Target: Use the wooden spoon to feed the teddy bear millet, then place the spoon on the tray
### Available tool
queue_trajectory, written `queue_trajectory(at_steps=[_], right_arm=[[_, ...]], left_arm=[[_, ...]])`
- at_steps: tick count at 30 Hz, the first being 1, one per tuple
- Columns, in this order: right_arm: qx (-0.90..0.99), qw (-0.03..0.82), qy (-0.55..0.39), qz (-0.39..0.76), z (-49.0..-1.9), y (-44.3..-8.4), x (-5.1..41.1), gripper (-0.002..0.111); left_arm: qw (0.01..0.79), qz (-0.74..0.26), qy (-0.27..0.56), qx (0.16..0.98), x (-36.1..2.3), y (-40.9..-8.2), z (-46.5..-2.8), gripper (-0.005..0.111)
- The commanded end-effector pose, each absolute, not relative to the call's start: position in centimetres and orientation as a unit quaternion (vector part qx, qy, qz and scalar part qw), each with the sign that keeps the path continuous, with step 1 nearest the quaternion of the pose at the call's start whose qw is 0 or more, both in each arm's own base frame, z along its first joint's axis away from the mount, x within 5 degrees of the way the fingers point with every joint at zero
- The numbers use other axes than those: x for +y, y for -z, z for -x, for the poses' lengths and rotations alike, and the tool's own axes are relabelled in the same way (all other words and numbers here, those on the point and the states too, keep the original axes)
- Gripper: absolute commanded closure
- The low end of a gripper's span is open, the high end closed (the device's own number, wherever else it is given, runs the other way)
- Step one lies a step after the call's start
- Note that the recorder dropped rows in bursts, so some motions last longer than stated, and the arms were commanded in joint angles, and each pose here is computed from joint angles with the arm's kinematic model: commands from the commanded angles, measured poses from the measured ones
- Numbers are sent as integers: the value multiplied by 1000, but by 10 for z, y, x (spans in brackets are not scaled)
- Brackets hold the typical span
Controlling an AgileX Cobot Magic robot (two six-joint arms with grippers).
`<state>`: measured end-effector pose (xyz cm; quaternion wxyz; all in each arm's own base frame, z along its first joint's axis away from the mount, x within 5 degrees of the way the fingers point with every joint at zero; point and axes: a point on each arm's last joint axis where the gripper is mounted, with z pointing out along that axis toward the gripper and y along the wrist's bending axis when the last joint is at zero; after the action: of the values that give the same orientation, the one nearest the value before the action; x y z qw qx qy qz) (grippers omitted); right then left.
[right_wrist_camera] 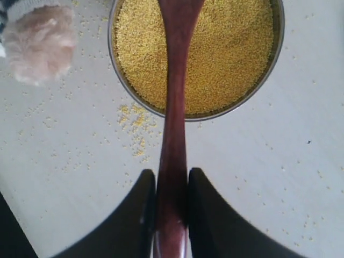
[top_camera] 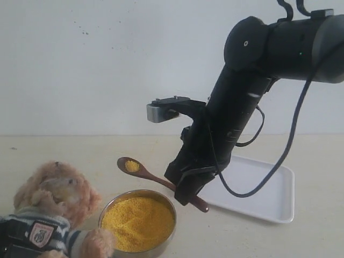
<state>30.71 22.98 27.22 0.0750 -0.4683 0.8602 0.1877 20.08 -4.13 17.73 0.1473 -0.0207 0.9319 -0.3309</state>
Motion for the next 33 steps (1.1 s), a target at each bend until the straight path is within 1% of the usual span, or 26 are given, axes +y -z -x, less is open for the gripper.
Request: queue_trajectory(at_steps=[1,8,10,14,18,23,30,33], right_arm=[[857,88,-184,473,-303,-283,227,108],[859,98,-179,469,-292,-295,230,108],[853,97,-153,490,-288,-293,235,108],[839,100,-62,531,-281,-289,242,108],[821,106,-66,557,-262,-295,258,108],[787,117,-33,605,-245,-295,276,108],[793,173,-45,583,-247,-298,288,108],[792,181,-47,581,-247,-298,290,108]], left_arm=[[123,41,348,929,-44,-172,-192,103],[130,45,339,931,-42,-171,-193,103],[129,47,339,931,-42,-170,-192,103],[129,48,338,931,-42,-169,-192,103],[129,48,338,931,-42,-169,-192,103],[126,46,341,930,-43,-170,-191,103],[126,46,341,930,-43,-170,-191,103],[126,48,347,928,-44,-170,-191,103]])
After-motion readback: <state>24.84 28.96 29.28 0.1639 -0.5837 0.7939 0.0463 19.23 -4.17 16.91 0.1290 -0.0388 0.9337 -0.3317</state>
